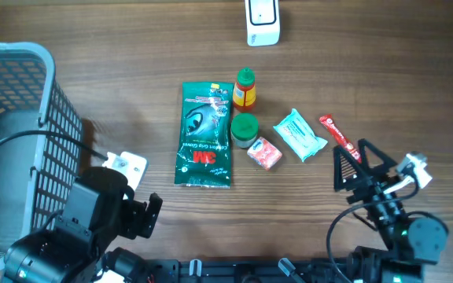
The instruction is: Scan the item barcode
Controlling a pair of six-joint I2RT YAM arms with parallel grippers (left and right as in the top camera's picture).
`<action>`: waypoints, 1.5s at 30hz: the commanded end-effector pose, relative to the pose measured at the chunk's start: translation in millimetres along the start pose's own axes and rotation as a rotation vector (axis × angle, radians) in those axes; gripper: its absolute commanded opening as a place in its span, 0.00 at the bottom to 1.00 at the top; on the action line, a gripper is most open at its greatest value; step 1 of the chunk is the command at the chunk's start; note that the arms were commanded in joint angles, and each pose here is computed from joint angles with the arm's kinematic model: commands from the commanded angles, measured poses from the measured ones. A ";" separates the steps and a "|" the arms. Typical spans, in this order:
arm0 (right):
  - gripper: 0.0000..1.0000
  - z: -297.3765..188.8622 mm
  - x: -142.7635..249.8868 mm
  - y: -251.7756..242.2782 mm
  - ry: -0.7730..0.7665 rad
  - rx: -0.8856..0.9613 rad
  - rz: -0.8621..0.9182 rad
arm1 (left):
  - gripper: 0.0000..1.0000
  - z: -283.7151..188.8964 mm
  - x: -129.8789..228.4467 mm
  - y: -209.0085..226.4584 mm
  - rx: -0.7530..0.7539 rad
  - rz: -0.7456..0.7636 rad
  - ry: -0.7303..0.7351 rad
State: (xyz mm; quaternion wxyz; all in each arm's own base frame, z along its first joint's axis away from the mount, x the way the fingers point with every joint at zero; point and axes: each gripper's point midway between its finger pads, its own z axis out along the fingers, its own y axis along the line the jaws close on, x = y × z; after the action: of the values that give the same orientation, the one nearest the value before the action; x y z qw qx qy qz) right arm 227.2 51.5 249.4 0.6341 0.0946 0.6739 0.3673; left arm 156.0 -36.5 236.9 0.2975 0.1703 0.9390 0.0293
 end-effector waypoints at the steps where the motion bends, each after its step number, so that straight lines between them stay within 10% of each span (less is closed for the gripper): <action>1: 1.00 6.3 -38.1 13.7 0.030 0.093 -0.140 | 1.00 0.4 0.8 -1.4 0.009 0.005 0.003; 9: 0.99 32.5 -66.2 -5.2 0.487 0.452 0.024 | 1.00 0.4 0.8 -1.4 0.009 0.005 0.003; 24: 0.87 66.2 128.7 -67.5 1.210 0.732 0.606 | 1.00 0.4 0.8 -1.4 0.009 0.005 0.003; 45: 0.80 71.7 246.7 -84.3 1.205 1.092 0.460 | 1.00 0.4 0.8 -1.4 0.009 0.005 0.003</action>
State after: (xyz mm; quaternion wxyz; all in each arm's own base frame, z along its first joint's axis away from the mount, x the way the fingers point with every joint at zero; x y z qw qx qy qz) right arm 291.5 162.8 29.8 -0.0285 0.3015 0.9476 0.1016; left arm 156.0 -36.5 236.6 0.2968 0.1704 0.9392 0.0295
